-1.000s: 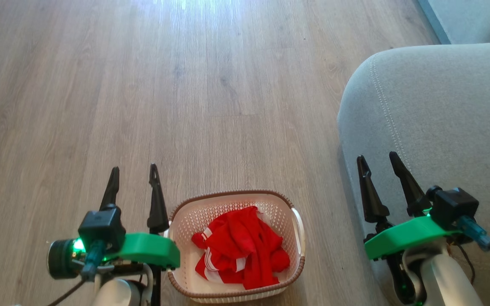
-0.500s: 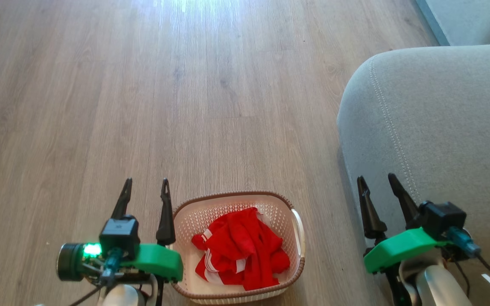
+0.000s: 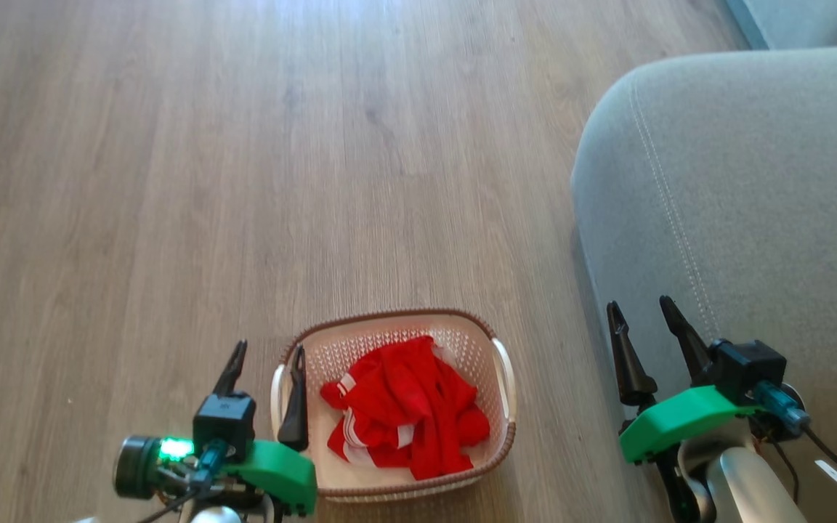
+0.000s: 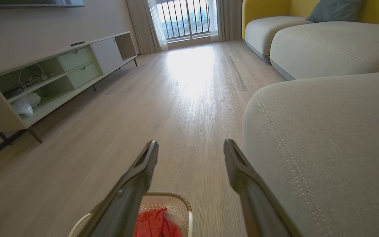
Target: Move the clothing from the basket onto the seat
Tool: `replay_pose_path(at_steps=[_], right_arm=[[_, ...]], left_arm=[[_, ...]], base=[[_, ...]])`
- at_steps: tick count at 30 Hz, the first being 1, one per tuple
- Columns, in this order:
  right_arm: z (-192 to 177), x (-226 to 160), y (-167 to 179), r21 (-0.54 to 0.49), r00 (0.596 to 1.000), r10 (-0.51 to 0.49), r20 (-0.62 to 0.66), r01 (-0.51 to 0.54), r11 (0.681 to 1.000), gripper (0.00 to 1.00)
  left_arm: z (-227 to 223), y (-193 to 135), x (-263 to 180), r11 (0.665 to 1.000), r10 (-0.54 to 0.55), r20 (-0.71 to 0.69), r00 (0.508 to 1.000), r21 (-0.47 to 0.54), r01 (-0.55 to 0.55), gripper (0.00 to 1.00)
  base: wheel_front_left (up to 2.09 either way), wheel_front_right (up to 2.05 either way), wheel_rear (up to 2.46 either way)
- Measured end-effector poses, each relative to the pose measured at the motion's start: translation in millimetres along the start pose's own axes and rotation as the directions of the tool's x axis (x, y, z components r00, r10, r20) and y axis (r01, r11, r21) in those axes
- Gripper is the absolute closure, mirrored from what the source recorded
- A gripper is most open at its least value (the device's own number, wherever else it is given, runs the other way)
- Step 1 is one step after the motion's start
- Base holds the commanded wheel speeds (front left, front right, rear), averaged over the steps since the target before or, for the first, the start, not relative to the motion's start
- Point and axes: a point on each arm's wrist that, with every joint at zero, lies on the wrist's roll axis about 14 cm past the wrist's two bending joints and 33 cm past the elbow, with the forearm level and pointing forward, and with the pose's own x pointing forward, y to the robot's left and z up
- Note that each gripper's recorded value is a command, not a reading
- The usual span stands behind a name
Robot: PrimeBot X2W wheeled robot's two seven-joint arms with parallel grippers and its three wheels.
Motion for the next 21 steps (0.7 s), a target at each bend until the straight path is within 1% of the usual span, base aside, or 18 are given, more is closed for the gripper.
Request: replay_pose_path(at_steps=[6,12,13,16,17,19,20,21], right_arm=[[-20,7,-11,0.003,0.998,-0.028,-0.059,0.029,1.000,0.00],[-33,33,-20,-0.019,0.995,-0.038,-0.088,0.036,0.999,0.00],[-33,33,-20,-0.019,0.995,-0.038,-0.088,0.036,0.999,0.00],[-47,40,-27,-0.025,0.991,-0.052,-0.123,0.049,0.998,0.00],[-57,44,-33,-0.028,0.987,-0.065,-0.144,0.061,0.998,0.00],[-62,47,-35,-0.034,0.985,-0.068,-0.156,0.063,0.997,0.00],[-74,57,-42,-0.047,0.981,-0.075,-0.178,0.068,0.997,0.00],[-78,60,-44,-0.048,0.980,-0.078,-0.184,0.070,0.996,0.00]], left_arm=[[-51,-13,2,0.998,-0.068,-0.156,0.985,0.003,0.069,0.00],[-84,-26,31,0.992,-0.128,-0.243,0.961,-0.011,0.129,0.00],[-84,-26,31,0.992,-0.128,-0.243,0.961,-0.011,0.129,0.00],[-120,-31,36,0.988,-0.157,-0.347,0.925,-0.046,0.150,0.00],[-137,-37,43,0.983,-0.179,-0.386,0.905,-0.042,0.177,0.00],[-142,-39,50,0.981,-0.190,-0.391,0.901,-0.037,0.190,0.00],[-153,-51,75,0.969,-0.238,-0.394,0.888,-0.036,0.244,0.00],[-159,-55,82,0.965,-0.253,-0.401,0.880,-0.036,0.261,0.00]], base=[[0.00,0.00,0.00],[0.00,0.00,0.00],[0.00,0.00,0.00],[0.00,0.00,0.00],[0.00,0.00,0.00],[0.00,0.00,0.00],[0.00,0.00,0.00],[0.00,0.00,0.00]])
